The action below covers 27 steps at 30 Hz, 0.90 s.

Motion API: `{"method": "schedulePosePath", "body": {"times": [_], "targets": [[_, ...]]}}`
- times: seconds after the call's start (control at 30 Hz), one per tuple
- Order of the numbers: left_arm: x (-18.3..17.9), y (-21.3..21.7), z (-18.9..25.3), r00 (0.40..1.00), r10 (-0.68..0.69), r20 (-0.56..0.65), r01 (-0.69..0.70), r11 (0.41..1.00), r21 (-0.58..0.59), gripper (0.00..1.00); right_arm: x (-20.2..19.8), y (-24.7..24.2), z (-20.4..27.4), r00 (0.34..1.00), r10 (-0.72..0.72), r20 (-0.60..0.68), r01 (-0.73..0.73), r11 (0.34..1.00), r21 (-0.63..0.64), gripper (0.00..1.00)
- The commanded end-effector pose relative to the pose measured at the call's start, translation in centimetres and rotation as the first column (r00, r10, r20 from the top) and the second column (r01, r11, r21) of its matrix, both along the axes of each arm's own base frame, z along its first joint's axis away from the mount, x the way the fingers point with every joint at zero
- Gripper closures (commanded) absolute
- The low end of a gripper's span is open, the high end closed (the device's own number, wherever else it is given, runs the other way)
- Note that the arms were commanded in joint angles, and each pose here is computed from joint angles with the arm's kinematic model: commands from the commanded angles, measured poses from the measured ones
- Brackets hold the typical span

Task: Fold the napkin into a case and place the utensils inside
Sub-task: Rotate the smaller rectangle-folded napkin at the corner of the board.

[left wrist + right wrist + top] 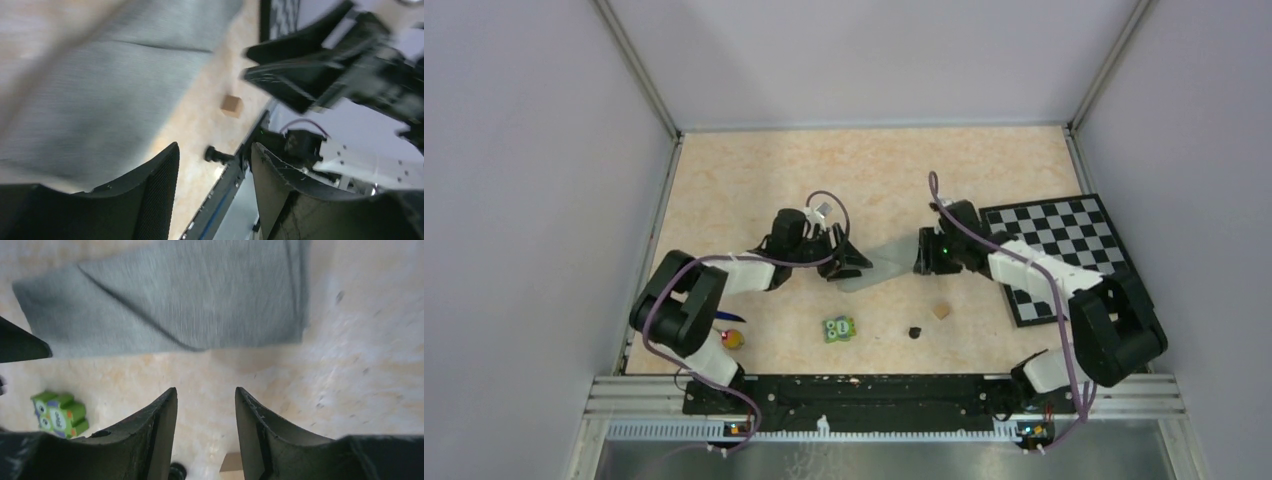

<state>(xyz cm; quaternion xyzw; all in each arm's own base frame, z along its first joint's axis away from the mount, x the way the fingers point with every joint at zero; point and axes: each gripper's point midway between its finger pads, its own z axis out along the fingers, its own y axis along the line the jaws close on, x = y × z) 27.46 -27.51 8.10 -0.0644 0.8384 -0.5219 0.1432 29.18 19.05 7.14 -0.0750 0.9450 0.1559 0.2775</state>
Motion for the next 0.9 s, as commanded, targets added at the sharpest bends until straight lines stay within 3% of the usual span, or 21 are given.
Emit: {"method": "schedulePosePath", "body": {"times": [0.0, 0.13, 0.2, 0.4, 0.5, 0.67, 0.87], "targets": [[-0.8, -2.6, 7.4, 0.977, -0.107, 0.187, 0.118, 0.992, -0.047, 0.39, -2.4, 2.1, -0.7, 0.994, -0.031, -0.102, 0.064, 0.937, 0.344, 0.54], [2.9, -0.2, 8.1, 0.942, -0.059, 0.329, 0.009, 0.988, 0.152, 0.32, -0.4, 1.9, -1.0, 0.991, -0.068, -0.114, 0.117, 0.860, 0.497, 0.51], [4.8, 1.0, 6.8, 0.946, -0.067, 0.318, -0.015, 0.969, 0.247, 0.31, 0.8, 2.3, -1.4, 0.989, -0.069, -0.133, 0.129, 0.846, 0.518, 0.52], [8.9, 2.2, 2.5, 0.949, -0.145, 0.278, 0.027, 0.921, 0.389, 0.31, 6.9, 0.6, -3.5, 0.969, -0.196, -0.153, 0.248, 0.805, 0.539, 0.57], [9.6, 1.8, -0.8, 0.961, -0.184, 0.208, 0.081, 0.902, 0.424, 0.33, 11.4, 0.3, -2.4, 0.983, -0.164, -0.087, 0.185, 0.826, 0.533, 0.59], [6.6, -0.5, -3.8, 0.964, -0.226, 0.142, 0.178, 0.940, 0.292, 0.38, 13.9, -0.4, -0.3, 0.996, -0.062, -0.056, 0.079, 0.915, 0.395, 0.54], [3.0, -3.8, -4.5, 0.968, -0.231, 0.101, 0.213, 0.963, 0.164, 0.42, 10.6, -2.2, 1.4, 0.997, -0.072, -0.028, 0.077, 0.944, 0.322, 0.46]]}}
